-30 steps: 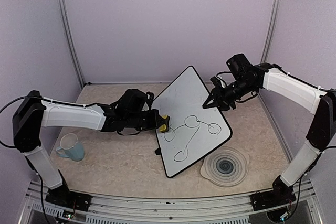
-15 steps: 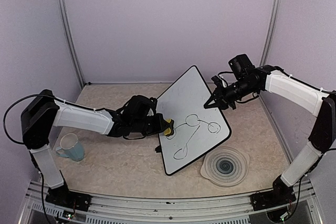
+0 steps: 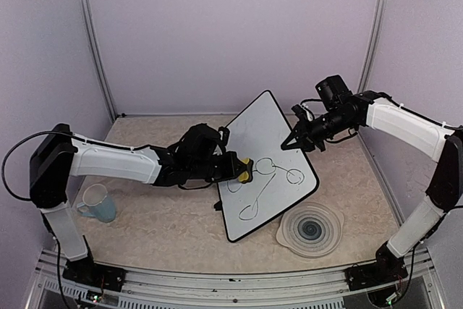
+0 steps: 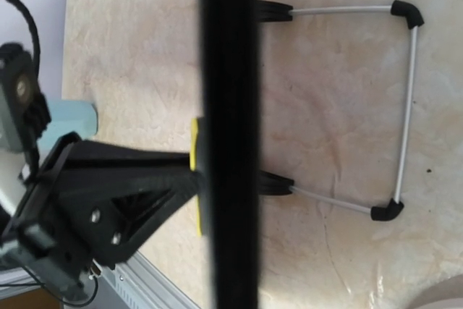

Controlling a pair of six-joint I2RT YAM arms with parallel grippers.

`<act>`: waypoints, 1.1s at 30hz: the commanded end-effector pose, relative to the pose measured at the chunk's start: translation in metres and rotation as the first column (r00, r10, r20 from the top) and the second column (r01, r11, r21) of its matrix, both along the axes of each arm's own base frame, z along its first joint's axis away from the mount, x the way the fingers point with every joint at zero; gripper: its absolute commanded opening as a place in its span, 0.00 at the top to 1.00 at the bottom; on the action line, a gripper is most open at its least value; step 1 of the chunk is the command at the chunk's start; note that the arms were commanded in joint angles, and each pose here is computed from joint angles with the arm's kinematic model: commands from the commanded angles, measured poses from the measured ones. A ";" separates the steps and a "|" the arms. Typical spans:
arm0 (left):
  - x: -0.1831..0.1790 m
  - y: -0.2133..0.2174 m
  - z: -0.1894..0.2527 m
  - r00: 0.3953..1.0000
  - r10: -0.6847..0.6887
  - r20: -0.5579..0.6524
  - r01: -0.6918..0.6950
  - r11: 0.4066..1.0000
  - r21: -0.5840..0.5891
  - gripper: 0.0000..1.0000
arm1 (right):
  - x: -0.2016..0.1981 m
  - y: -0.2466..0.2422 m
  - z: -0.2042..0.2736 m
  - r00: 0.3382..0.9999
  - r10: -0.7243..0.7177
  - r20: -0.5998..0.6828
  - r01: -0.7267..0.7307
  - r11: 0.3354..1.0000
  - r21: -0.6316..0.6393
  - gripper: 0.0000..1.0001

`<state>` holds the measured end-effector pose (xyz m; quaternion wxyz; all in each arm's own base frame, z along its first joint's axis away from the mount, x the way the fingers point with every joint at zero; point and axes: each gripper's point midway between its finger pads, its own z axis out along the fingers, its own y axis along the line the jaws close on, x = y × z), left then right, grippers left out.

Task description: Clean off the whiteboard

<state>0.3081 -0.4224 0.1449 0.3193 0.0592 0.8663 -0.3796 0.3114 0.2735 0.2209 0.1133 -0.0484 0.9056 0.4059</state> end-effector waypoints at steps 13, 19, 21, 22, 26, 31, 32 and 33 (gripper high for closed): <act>0.016 0.071 -0.101 0.982 0.101 -0.158 -0.060 0.968 0.244 1.00 | 0.003 0.009 0.011 0.999 0.015 0.038 -0.017 0.998 0.060 1.00; -0.033 0.008 -0.039 0.990 -0.127 -0.056 0.132 0.986 0.098 1.00 | 0.005 0.010 0.012 0.999 0.013 0.043 -0.015 0.998 0.061 1.00; -0.050 -0.006 -0.028 0.984 -0.169 -0.052 0.172 0.984 0.048 1.00 | 0.006 0.010 0.012 0.999 0.013 0.044 -0.016 0.998 0.061 1.00; -0.055 -0.009 -0.024 0.983 -0.175 -0.055 0.177 0.984 0.028 1.00 | 0.006 0.010 0.012 0.999 0.011 0.045 -0.014 0.998 0.061 1.00; -0.056 -0.010 -0.029 0.984 -0.154 -0.085 0.155 0.988 0.004 1.00 | 0.006 0.009 0.011 0.999 0.009 0.044 -0.011 0.998 0.058 1.00; -0.038 0.035 -0.084 0.981 0.048 -0.190 -0.024 0.992 0.125 1.00 | 0.007 0.009 0.011 0.999 0.006 0.047 -0.009 0.998 0.057 1.00; -0.037 0.046 -0.096 0.974 0.086 -0.209 -0.054 0.987 0.154 1.00 | 0.007 0.010 0.011 0.999 0.006 0.046 -0.009 0.998 0.057 1.00; -0.036 0.057 -0.109 0.967 0.123 -0.224 -0.083 0.980 0.179 1.00 | 0.007 0.009 0.011 0.999 0.006 0.049 -0.009 0.998 0.057 1.00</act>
